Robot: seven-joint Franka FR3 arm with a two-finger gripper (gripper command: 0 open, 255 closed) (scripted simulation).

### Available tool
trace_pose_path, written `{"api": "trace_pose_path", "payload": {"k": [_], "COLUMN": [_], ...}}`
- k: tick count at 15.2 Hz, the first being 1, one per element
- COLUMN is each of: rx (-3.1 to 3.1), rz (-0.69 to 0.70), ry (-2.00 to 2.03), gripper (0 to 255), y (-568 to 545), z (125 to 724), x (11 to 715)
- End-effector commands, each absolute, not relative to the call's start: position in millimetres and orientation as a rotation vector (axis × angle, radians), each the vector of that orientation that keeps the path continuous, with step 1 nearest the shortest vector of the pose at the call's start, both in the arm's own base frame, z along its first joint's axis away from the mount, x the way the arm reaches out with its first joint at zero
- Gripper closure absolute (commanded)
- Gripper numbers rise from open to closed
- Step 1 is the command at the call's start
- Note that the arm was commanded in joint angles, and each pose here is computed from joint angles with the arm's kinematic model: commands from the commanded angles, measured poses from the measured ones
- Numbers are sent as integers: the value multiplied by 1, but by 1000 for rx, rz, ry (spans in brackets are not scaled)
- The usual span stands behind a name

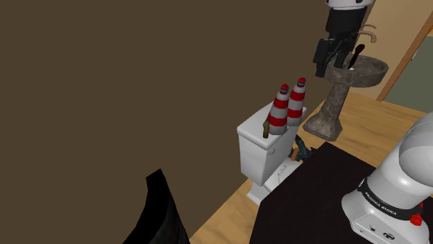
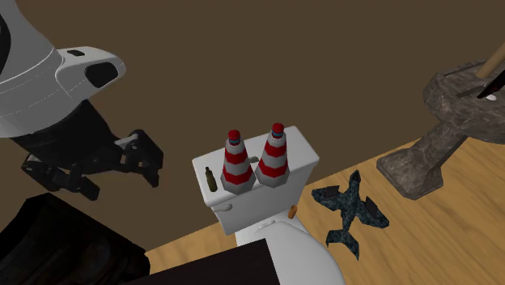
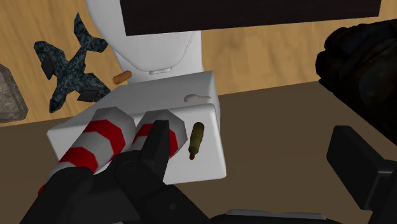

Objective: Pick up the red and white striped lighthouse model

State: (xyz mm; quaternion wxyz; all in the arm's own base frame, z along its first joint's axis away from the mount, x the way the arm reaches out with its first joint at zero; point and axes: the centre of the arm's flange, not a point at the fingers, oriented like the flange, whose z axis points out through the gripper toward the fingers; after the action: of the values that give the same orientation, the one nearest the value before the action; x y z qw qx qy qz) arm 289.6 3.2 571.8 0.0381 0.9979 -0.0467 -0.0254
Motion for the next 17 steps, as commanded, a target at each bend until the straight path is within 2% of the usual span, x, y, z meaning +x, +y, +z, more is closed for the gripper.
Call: {"api": "trace_pose_path", "payload": {"k": [1,17], "rx": [3061,3143], "rz": [-78,-60], "ry": [-143,-267], "gripper": [0,0], "y": [3,-175], "z": [572,495], "x": [290,396]}}
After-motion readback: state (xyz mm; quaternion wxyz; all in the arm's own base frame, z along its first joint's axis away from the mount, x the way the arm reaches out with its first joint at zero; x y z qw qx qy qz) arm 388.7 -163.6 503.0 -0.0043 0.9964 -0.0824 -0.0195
